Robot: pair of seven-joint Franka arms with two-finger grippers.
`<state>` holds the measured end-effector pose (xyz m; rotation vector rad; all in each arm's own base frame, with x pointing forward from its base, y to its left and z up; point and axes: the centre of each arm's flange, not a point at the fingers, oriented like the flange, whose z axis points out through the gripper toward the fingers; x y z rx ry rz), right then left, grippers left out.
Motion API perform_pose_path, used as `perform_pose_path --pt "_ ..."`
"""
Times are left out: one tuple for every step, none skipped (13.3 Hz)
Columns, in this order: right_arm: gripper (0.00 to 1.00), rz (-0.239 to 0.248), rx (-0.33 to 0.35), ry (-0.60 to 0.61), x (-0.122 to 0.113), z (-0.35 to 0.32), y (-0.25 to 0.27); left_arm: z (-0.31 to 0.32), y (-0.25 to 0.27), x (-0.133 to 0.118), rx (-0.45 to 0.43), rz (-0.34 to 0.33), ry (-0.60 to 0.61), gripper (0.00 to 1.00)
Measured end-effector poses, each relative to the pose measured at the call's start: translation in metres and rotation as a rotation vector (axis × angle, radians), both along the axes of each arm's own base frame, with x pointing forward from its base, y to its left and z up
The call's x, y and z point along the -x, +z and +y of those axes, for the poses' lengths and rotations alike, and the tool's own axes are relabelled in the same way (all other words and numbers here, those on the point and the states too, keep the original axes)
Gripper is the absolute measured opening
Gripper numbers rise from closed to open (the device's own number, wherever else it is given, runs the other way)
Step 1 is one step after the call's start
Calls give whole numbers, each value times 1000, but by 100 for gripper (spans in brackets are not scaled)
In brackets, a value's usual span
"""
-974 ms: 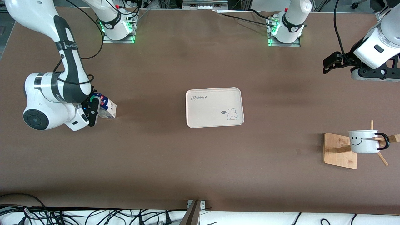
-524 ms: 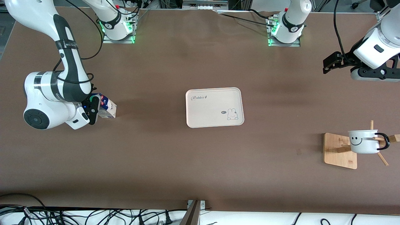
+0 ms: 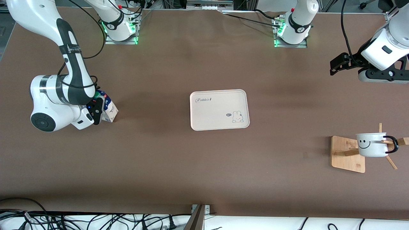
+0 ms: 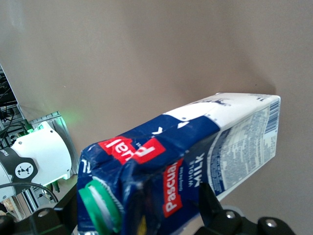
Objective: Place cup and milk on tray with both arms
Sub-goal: 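Lower the right gripper and close it on the milk carton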
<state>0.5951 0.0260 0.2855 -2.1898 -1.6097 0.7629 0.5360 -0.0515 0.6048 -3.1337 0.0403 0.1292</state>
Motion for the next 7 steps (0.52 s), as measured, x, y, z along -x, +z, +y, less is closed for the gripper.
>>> perform_pose_path --pt "100 -4 0 -1 0 -1 -1 0 0 0 0 0 0 100" --pt "100 -8 -2 0 -1 -1 0 0 0 0 0 0 0 100" --pt "93 -9 -18 14 -1 -1 0 0 0 0 0 0 0 100" --pt "80 -15 -63 34 -2 -1 2 0 0 0 0 0 0 100" --pt "68 -23 -120 41 -4 -2 4 0 0 0 0 0 0 100" --pt "56 -33 -155 40 -7 -6 7 0 0 0 0 0 0 100" --pt "44 -48 -173 39 -10 -11 12 0 0 0 0 0 0 100"
